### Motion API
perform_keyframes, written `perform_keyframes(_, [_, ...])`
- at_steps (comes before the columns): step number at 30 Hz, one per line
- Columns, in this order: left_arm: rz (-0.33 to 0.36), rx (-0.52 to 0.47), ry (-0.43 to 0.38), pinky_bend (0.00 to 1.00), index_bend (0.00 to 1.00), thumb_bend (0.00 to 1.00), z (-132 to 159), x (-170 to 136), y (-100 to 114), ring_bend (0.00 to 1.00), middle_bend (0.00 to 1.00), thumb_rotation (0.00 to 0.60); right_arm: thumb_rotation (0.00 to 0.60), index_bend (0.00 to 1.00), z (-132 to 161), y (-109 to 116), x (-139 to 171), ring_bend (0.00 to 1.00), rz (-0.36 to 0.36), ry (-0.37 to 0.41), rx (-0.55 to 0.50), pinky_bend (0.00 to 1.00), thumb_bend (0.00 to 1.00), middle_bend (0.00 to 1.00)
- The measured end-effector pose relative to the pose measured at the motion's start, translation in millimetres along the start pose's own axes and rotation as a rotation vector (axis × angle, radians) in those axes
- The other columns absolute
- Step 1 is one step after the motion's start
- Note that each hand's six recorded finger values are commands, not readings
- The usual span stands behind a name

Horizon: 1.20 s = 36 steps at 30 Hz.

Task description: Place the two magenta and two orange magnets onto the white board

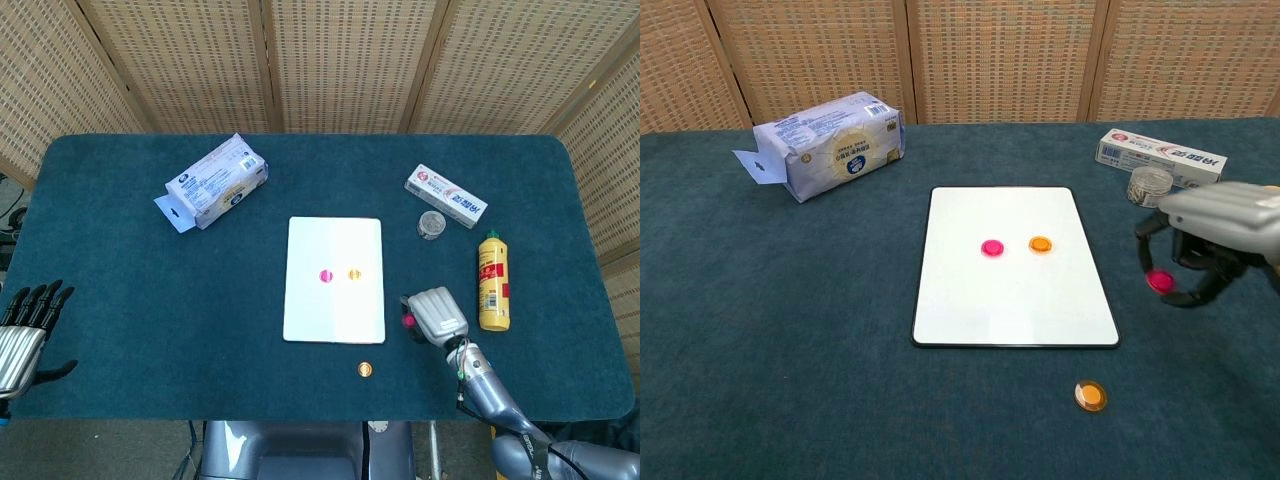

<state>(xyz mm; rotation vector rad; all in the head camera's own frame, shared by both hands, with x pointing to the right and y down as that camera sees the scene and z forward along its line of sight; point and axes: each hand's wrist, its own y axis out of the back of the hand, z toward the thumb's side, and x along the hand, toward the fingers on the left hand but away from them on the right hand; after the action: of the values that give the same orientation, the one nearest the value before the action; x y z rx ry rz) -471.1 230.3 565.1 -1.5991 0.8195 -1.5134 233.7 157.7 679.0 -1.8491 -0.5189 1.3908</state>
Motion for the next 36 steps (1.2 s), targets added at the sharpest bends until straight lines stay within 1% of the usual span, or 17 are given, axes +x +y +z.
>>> perform_keyframes(5, [-0.002, -0.005, 0.007, 0.0, 0.0, 0.0, -2.3, 1.6, 0.4, 0.0, 0.0, 0.6, 0.6, 0.59, 33.3, 30.4, -26.4, 0.93, -0.027, 0.03, 0.027, 1.0, 0.34, 0.95])
perform_keyframes(8, [-0.004, -0.007, 0.01, 0.0, 0.0, 0.0, -3.6, 2.6, 0.5, 0.0, 0.0, 0.6, 0.6, 0.59, 61.1, 43.5, -41.6, 0.93, -0.03, 0.051, 0.038, 1.0, 0.34, 0.95])
perform_keyframes(10, [-0.005, -0.01, 0.014, 0.0, 0.0, 0.0, -5.0, 3.2, 0.6, 0.0, 0.0, 0.6, 0.6, 0.59, 86.6, 50.1, -50.3, 0.93, -0.036, 0.082, 0.047, 1.0, 0.34, 0.95])
perform_keyframes(12, [-0.008, -0.011, 0.017, 0.0, 0.0, 0.0, -6.4, 4.0, 0.4, 0.0, 0.0, 0.6, 0.6, 0.59, 108.6, 52.8, -56.6, 0.93, -0.041, 0.107, 0.051, 1.0, 0.34, 0.95])
perform_keyframes(14, [-0.011, -0.013, 0.017, 0.0, 0.0, 0.0, -7.1, 4.7, 0.1, 0.0, 0.0, 0.6, 0.6, 0.59, 123.3, 51.6, -61.7, 0.93, -0.034, 0.116, 0.049, 1.0, 0.34, 0.95])
perform_keyframes(18, [-0.015, -0.015, 0.018, 0.0, 0.0, 0.0, -7.8, 5.8, 0.1, 0.0, 0.0, 0.6, 0.6, 0.59, 144.1, 40.3, -75.2, 0.93, 0.003, 0.088, 0.031, 1.0, 0.34, 0.95])
perform_keyframes(20, [-0.016, -0.016, 0.018, 0.0, 0.0, 0.0, -7.9, 5.9, 0.1, 0.0, 0.0, 0.6, 0.6, 0.59, 149.6, 36.5, -81.8, 0.93, 0.014, 0.066, 0.029, 1.0, 0.34, 0.95])
perform_keyframes(22, [-0.015, -0.018, 0.018, 0.0, 0.0, 0.0, -8.0, 5.7, 0.5, 0.0, 0.0, 0.6, 0.6, 0.54, 154.2, 34.6, -87.7, 0.93, 0.02, 0.044, 0.032, 1.0, 0.33, 0.95])
perform_keyframes(25, [-0.011, -0.024, 0.018, 0.0, 0.0, 0.0, -9.0, 5.3, 1.8, 0.0, 0.0, 0.6, 0.6, 0.35, 154.7, 31.7, -92.2, 0.93, 0.027, 0.018, 0.057, 1.0, 0.31, 0.95])
perform_keyframes(26, [-0.01, -0.026, 0.019, 0.0, 0.0, 0.0, -9.4, 5.2, 2.1, 0.0, 0.0, 0.6, 0.6, 0.3, 154.0, 30.4, -92.5, 0.93, 0.031, 0.012, 0.064, 1.0, 0.31, 0.95])
perform_keyframes(29, [-0.013, -0.029, 0.018, 0.0, 0.0, 0.0, -10.5, 5.6, 2.2, 0.0, 0.0, 0.6, 0.6, 0.26, 153.6, 29.2, -92.3, 0.93, 0.035, 0.003, 0.068, 1.0, 0.31, 0.95])
perform_keyframes(36, [-0.009, -0.033, 0.01, 0.0, 0.0, 0.0, -9.5, 4.9, 4.0, 0.0, 0.0, 0.6, 0.6, 0.26, 155.1, 35.5, -81.1, 0.93, 0.02, 0.038, 0.066, 1.0, 0.31, 0.95])
